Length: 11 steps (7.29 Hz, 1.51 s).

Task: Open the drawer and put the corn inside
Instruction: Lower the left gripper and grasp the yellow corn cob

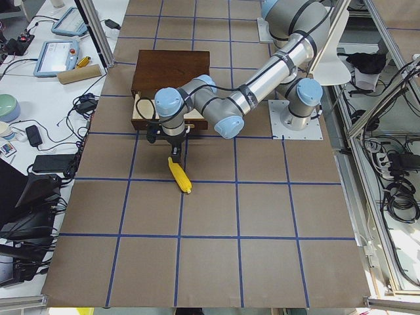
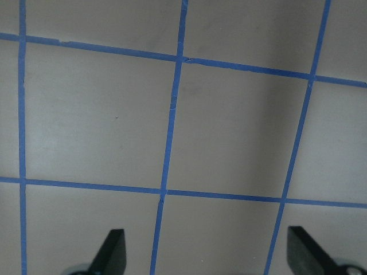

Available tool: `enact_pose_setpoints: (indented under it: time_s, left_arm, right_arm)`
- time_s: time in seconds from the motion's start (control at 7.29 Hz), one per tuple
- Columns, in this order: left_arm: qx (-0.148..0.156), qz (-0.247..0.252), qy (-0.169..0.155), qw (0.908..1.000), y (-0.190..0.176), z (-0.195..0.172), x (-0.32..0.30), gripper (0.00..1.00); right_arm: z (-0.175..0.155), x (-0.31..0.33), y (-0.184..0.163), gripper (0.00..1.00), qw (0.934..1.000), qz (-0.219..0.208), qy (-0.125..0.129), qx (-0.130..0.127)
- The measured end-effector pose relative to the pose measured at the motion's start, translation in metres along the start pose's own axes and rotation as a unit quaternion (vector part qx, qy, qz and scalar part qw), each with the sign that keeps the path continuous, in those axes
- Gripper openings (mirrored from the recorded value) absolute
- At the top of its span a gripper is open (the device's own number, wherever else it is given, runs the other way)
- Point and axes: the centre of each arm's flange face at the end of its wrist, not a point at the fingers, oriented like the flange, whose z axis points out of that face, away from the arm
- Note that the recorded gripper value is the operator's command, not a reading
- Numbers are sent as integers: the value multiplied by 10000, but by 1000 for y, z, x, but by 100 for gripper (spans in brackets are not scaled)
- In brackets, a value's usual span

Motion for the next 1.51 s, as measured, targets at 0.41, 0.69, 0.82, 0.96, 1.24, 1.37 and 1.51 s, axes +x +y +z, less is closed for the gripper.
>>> enact_pose_setpoints:
  time_s: [0.41,0.69,0.82,0.96,1.24,1.37,1.51]
  left_arm:
    - [-137,239,27,9996,-4,46,-24,100]
    - [-182,342,78,9992,-6,71,-33,100]
    - [-210,347,109,9991,-8,84,-35,100]
    - [-239,355,138,9990,-10,95,-37,100]
    - [-292,376,171,9987,-12,113,-39,100]
    - [-285,381,158,9987,-14,120,-41,100]
    - [-279,385,150,9988,-16,127,-42,100]
  right_arm:
    - [-1,0,0,100,10000,0,-1,6]
    - [0,0,0,100,10000,0,-2,3]
    - [0,0,0,100,10000,0,-2,0]
    - [0,0,0,100,10000,0,-1,1]
    - [0,0,0,100,10000,0,3,1]
    - [0,0,0,100,10000,0,2,0]
    - [0,0,0,100,10000,0,2,1]
